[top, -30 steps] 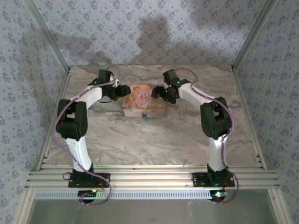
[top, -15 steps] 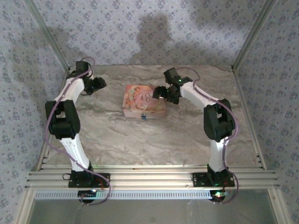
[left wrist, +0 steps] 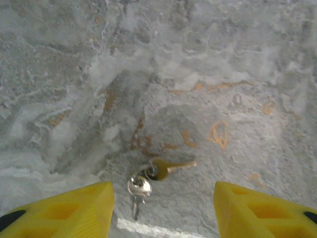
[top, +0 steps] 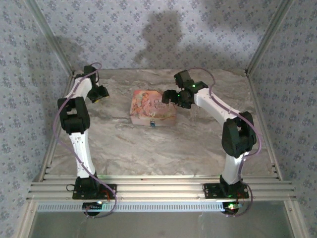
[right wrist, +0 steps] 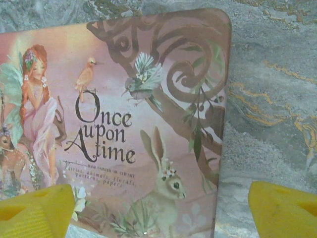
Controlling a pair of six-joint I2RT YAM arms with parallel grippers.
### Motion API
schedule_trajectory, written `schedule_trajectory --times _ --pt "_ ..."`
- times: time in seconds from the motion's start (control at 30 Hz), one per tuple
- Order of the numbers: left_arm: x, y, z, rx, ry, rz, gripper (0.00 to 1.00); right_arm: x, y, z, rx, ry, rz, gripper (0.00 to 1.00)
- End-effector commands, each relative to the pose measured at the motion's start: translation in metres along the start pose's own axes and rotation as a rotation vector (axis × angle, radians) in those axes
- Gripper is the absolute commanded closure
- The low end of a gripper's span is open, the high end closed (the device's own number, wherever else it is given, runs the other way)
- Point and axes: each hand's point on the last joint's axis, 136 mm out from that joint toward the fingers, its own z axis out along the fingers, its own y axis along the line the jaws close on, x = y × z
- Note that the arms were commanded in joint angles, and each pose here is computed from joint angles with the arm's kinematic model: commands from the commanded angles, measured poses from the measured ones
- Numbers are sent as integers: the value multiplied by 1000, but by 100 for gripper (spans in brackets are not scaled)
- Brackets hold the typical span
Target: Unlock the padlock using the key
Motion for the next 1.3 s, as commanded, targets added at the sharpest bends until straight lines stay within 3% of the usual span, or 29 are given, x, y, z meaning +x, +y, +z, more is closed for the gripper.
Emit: schedule_trajectory --times 0.0,0.5,0.93,1.1,1.27 --pt "-3 8 -3 -30 22 20 45 5 -6 -10 36 -8 -19 8" --pt "21 6 18 -17 111 52 62 5 -7 -22 37 -41 -14 8" --pt "38 3 9 -13 142 107 89 13 -2 -29 29 -20 -26 8" --pt "71 -8 9 -2 180 135 100 23 6 -31 -24 -30 0 8" --pt "119 -24 -3 55 186 169 100 36 11 -35 -50 -33 -21 8"
